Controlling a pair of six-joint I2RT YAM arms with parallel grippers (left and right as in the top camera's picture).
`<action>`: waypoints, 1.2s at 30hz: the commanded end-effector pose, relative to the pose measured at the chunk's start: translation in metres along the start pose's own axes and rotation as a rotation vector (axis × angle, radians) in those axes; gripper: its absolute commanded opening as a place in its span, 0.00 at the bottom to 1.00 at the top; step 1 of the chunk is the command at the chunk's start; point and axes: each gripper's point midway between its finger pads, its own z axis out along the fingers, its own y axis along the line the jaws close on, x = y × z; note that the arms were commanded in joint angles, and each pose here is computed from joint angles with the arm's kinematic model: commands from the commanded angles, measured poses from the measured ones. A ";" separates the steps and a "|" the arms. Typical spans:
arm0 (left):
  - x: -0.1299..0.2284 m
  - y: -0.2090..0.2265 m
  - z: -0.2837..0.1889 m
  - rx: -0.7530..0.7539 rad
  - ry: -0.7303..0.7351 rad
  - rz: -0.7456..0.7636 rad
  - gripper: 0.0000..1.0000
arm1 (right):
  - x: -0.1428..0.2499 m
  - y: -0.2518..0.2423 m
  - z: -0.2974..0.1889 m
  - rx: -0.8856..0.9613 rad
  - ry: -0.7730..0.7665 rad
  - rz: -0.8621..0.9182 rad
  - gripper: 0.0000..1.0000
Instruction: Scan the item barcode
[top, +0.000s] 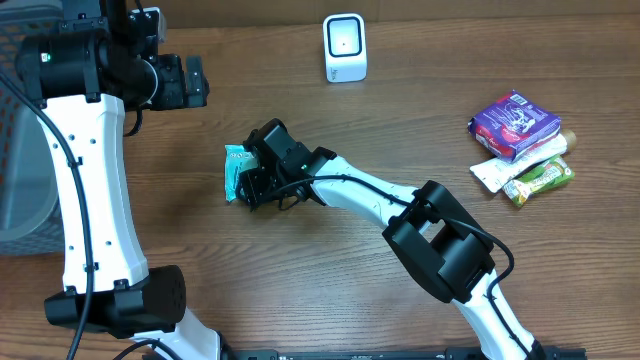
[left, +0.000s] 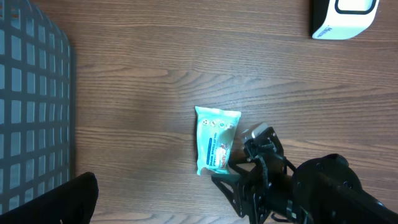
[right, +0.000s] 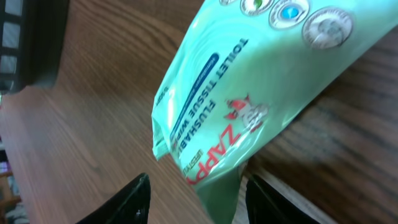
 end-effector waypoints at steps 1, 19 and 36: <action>-0.001 -0.002 0.003 0.002 0.003 -0.002 0.99 | -0.005 -0.012 0.005 0.039 -0.029 0.006 0.51; -0.001 -0.002 0.003 0.001 0.003 -0.002 0.99 | -0.009 -0.040 -0.012 -0.040 0.060 0.115 0.04; -0.001 -0.002 0.003 0.001 0.003 -0.002 1.00 | 0.056 -0.223 -0.206 0.925 0.350 0.175 0.04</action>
